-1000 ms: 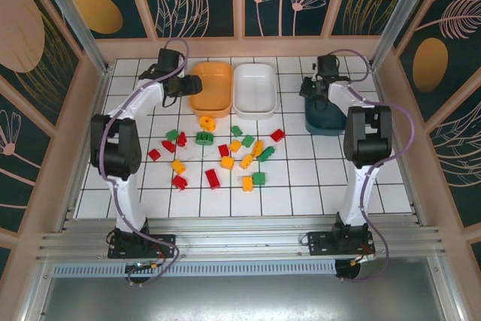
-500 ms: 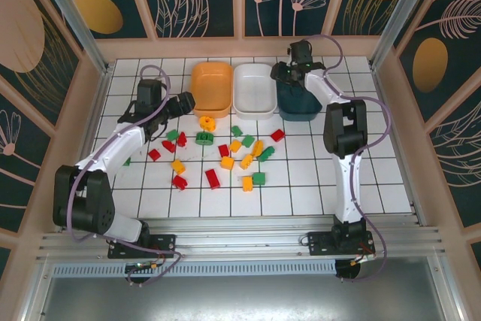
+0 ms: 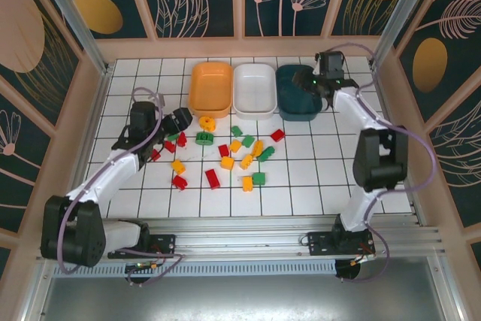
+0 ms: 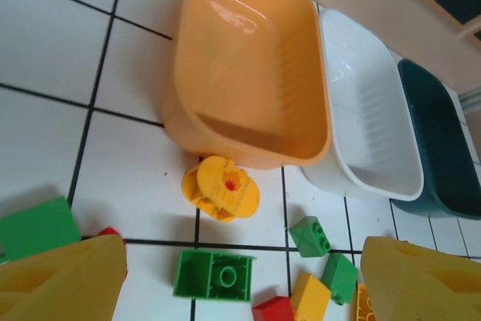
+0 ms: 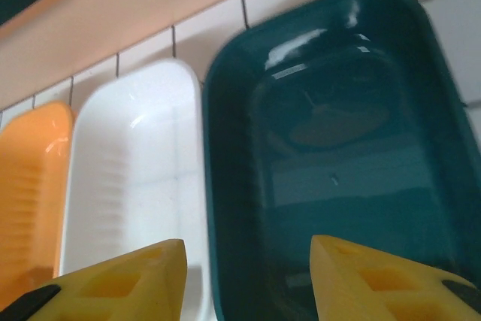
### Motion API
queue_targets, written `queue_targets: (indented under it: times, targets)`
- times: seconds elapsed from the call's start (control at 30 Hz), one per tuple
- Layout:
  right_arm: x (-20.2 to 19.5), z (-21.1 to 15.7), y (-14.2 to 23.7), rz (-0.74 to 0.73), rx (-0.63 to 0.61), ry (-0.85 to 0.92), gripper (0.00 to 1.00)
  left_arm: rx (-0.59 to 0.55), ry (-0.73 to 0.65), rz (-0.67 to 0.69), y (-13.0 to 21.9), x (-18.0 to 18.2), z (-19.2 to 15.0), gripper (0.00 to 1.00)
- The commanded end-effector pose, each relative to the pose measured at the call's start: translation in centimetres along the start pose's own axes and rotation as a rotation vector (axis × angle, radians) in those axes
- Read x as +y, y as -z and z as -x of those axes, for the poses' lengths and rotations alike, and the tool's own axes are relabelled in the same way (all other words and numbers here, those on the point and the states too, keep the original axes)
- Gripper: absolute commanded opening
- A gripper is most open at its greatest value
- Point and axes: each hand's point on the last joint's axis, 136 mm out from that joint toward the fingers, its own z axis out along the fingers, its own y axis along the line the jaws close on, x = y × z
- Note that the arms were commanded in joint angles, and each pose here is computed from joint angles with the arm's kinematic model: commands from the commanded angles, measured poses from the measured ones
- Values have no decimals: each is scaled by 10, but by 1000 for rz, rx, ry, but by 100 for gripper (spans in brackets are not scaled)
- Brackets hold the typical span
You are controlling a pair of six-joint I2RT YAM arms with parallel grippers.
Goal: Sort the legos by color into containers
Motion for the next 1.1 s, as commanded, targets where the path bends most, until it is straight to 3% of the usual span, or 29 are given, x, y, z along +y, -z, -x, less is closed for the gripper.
queue_targets:
  times: [0.0, 0.2, 0.4, 0.57, 0.73, 1.07]
  targets:
    - [-2, -50, 12, -63, -13, -11, 48, -85, 117, 11, 15, 11, -3, 81]
    - [6, -155, 44, -110, 59, 59, 55, -119, 197, 46, 38, 33, -26, 82]
    - [46, -235, 59, -5, 204, 70, 58, -76, 260, -36, 37, 30, -47, 83]
    - [64, -275, 74, 3, 285, 144, 65, -32, 246, -70, 32, 21, -50, 83]
    - [69, -307, 77, -17, 350, 188, 65, -49, 246, -97, 35, 15, -44, 83]
    - [44, -330, 75, -125, 389, 278, 61, -52, 252, -121, 36, 10, -43, 83]
